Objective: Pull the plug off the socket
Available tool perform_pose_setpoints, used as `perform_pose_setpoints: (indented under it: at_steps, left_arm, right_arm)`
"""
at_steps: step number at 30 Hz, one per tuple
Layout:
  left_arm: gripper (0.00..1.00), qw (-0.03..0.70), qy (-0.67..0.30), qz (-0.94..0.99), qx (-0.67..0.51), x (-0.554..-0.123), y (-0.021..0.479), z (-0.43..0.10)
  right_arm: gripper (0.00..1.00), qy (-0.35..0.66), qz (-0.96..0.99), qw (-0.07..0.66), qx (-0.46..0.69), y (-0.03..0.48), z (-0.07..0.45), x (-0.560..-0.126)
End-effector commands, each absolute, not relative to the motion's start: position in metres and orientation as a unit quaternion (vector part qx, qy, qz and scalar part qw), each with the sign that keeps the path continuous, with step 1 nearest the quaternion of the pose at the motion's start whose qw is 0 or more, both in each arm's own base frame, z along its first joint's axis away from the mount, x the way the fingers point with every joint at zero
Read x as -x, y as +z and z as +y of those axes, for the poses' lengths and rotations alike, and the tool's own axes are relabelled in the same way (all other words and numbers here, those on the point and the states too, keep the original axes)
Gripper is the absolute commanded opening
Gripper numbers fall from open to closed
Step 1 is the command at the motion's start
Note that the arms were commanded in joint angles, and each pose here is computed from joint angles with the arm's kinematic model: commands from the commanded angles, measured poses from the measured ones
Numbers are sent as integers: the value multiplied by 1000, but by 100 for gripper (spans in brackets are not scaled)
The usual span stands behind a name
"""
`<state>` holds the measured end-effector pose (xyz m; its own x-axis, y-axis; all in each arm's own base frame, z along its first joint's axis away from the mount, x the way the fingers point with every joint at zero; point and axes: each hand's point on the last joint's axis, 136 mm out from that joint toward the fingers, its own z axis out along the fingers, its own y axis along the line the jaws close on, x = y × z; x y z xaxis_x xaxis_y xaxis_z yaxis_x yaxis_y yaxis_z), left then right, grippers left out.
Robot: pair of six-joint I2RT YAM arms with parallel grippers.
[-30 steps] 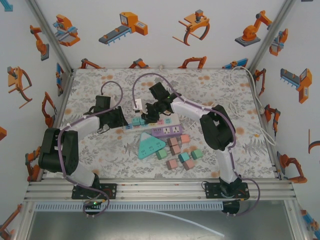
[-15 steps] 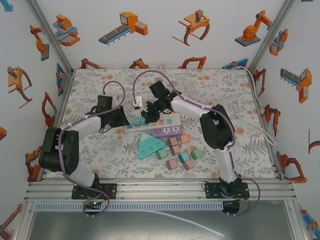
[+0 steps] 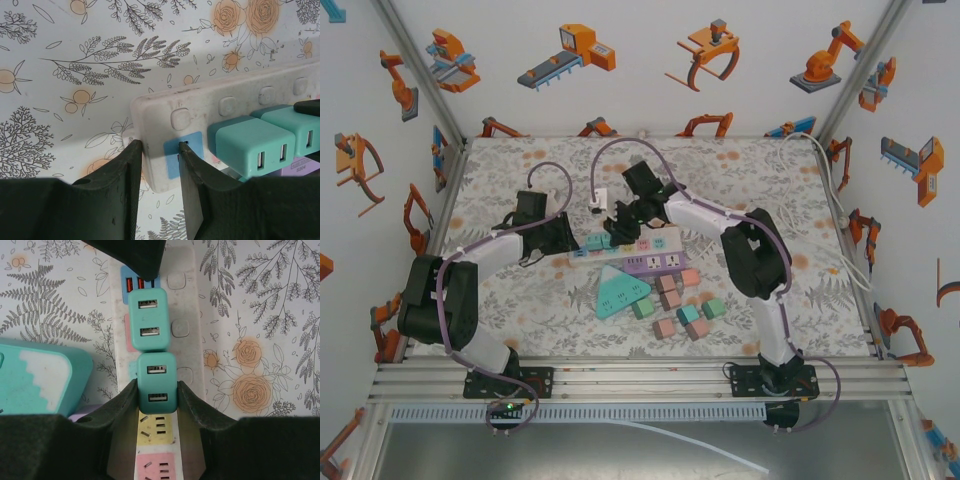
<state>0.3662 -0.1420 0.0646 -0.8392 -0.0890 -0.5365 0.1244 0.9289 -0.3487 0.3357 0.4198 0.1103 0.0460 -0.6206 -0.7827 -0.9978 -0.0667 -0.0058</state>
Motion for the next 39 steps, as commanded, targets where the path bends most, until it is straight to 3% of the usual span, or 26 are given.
perform_pose_setpoints:
  at_steps: [1, 13, 29, 39]
  left_arm:
    - [36, 160, -149, 975, -28, -309, 7, -135]
    - [35, 148, -142, 979, -23, -308, 2, -133]
    - [33, 145, -141, 979, -21, -308, 1, -132]
    - [37, 194, -161, 967, -30, -321, 43, -138]
  right_arm:
    - [8, 359, 526, 415, 650, 197, 443, -334]
    - [5, 299, 480, 437, 700, 186, 426, -322]
    - [2, 317, 485, 448, 681, 205, 425, -324]
    - [0, 359, 568, 488, 557, 250, 417, -334]
